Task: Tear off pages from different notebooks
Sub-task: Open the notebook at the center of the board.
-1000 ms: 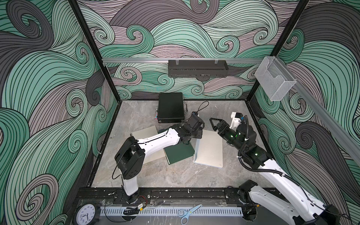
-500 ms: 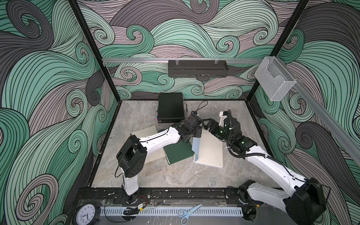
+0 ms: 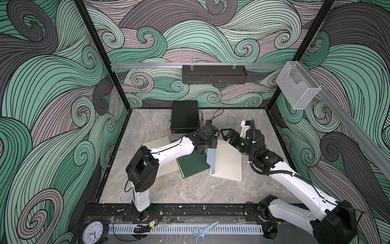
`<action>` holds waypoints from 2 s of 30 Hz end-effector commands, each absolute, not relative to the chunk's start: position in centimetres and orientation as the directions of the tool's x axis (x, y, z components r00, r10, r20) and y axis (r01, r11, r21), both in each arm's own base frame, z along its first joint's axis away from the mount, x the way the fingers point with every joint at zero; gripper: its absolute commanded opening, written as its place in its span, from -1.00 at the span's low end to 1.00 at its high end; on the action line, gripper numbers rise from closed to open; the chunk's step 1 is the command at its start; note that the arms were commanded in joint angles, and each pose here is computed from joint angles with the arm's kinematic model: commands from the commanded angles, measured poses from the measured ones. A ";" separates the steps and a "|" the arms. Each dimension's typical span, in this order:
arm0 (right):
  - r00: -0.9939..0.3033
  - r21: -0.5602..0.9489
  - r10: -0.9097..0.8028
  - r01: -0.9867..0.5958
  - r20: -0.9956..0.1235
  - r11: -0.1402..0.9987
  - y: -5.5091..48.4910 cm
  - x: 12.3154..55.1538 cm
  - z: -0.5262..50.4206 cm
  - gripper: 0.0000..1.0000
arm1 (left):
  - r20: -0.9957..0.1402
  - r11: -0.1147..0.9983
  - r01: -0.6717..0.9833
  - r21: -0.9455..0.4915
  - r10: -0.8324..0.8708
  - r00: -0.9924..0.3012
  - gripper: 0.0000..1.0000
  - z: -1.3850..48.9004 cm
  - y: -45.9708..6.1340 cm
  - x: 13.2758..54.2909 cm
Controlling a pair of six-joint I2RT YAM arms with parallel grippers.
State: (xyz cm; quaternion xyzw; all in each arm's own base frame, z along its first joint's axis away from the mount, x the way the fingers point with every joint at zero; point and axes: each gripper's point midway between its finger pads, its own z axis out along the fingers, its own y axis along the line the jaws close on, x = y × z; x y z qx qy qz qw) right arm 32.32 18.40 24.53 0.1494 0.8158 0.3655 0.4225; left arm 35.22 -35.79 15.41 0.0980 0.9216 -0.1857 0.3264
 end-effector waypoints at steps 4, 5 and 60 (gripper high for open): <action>-0.572 0.685 0.549 -0.030 -0.609 0.728 17.0 31.7 23.6 0.84 | -0.627 0.935 0.270 -0.228 0.071 -0.776 -1.00 14.7 -34.6 35.9; -0.572 0.677 0.540 -0.038 -0.618 0.735 16.8 31.5 23.6 0.84 | -0.629 0.935 0.270 -0.229 0.070 -0.774 -1.00 14.7 -34.7 36.0; -0.648 0.490 0.574 0.334 -0.501 0.805 6.7 25.6 4.0 0.30 | -0.688 0.948 0.226 -0.225 0.010 -0.726 -1.00 16.7 -32.8 36.7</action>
